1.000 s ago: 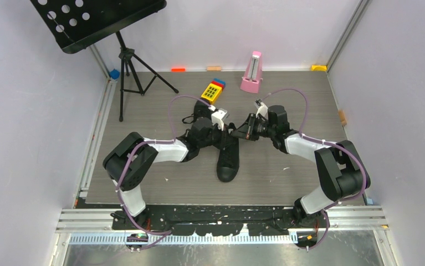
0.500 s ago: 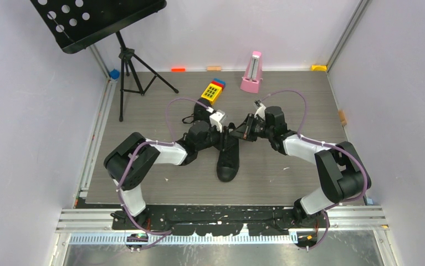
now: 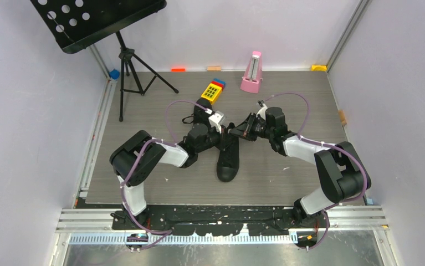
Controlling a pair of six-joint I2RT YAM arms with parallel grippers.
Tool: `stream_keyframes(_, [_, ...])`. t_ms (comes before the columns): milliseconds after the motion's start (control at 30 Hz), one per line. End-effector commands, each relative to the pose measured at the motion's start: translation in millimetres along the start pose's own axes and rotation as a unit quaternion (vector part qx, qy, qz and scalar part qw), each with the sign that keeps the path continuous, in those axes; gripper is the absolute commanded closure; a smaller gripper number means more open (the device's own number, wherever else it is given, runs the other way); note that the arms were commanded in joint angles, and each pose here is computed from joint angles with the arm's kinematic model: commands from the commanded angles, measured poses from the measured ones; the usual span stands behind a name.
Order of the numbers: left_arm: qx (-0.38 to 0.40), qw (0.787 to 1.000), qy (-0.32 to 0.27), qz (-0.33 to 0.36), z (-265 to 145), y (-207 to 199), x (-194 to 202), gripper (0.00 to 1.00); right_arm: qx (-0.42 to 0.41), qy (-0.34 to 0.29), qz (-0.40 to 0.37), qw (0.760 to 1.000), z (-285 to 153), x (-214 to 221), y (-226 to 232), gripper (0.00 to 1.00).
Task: Tie the shoes
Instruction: Wrap the shoelace around the shoelace.
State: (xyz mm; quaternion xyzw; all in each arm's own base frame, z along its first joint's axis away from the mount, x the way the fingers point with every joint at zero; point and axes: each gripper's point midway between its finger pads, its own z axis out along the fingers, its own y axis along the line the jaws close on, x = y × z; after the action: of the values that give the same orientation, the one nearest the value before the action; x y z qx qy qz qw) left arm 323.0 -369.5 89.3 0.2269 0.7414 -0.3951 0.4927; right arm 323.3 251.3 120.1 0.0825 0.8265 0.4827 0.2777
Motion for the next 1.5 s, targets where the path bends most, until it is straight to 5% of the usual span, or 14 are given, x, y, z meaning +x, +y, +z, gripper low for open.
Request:
stream_keyframes(0, [-0.033, 0.998, -0.039, 0.025, -4, 16, -15, 0.97, -0.032, -0.002, -0.013, 0.999, -2, -3, 20, 1.00])
stream_keyframes(233, [-0.034, 0.999, -0.027, 0.030, -14, 14, -11, 0.99, 0.002, 0.003, -0.069, 0.998, -4, -9, 15, 1.00])
stream_keyframes(367, [-0.028, 0.999, -0.023, 0.030, -15, 12, -10, 0.91, 0.012, 0.008, -0.088, 0.996, -7, -12, 16, 0.91])
stream_keyframes(1033, [-0.010, 1.000, -0.002, 0.023, -10, 4, -10, 0.89, 0.033, 0.018, -0.139, 0.990, 5, -21, 3, 0.65])
stream_keyframes(1467, [-0.008, 1.000, 0.006, 0.012, -11, -1, -17, 0.89, 0.034, 0.035, -0.148, 0.988, 12, -20, -9, 0.62])
